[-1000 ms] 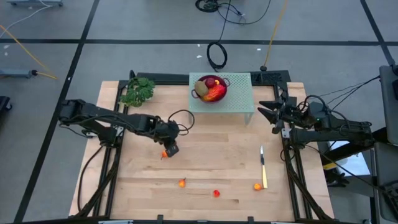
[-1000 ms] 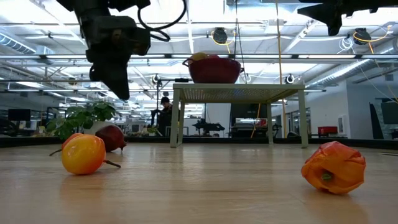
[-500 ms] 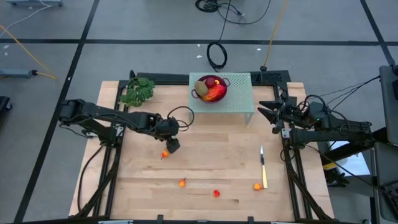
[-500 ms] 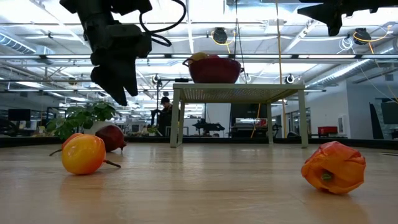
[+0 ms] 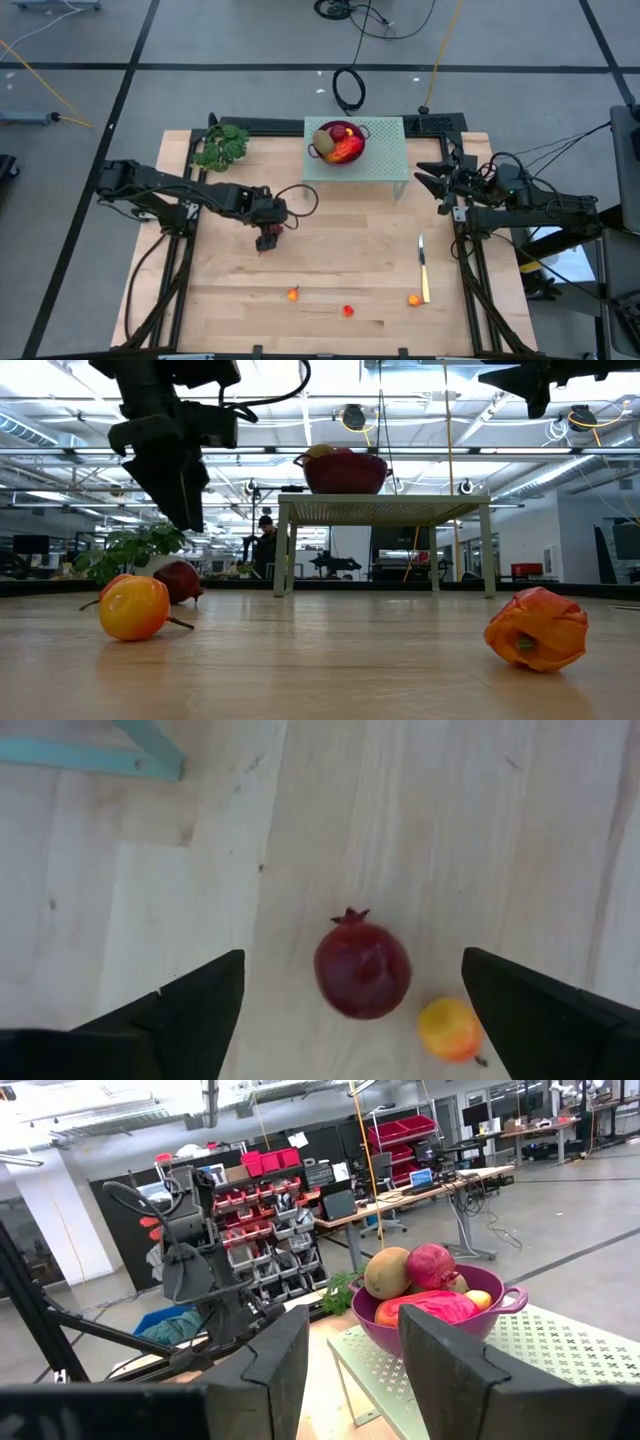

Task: Pick & Place Fruit
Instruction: Put the pomegranate in the violet strainer bowl on the shelf

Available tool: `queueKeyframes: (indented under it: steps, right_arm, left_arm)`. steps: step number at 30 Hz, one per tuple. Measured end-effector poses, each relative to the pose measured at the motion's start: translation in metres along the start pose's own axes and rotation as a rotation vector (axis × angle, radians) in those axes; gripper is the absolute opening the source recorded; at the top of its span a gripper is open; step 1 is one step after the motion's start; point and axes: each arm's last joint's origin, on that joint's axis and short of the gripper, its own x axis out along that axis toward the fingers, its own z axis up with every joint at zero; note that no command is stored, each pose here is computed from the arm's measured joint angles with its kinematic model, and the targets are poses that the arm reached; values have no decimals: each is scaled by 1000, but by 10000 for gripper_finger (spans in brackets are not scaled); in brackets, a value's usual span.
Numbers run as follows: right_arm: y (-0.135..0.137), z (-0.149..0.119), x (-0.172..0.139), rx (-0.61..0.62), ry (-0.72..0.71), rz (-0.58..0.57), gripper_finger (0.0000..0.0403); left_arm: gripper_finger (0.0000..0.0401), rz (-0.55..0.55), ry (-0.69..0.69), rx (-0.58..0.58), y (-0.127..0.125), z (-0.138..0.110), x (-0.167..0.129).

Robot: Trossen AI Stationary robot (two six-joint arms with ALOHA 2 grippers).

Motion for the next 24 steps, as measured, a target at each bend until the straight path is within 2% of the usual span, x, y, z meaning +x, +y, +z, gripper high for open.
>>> queueKeyframes:
  steps: [24]
  right_arm:
    - [0,0,0,-4,2,-1,150]
  left_arm:
    - [361,22,227,51,-7,-4,67]
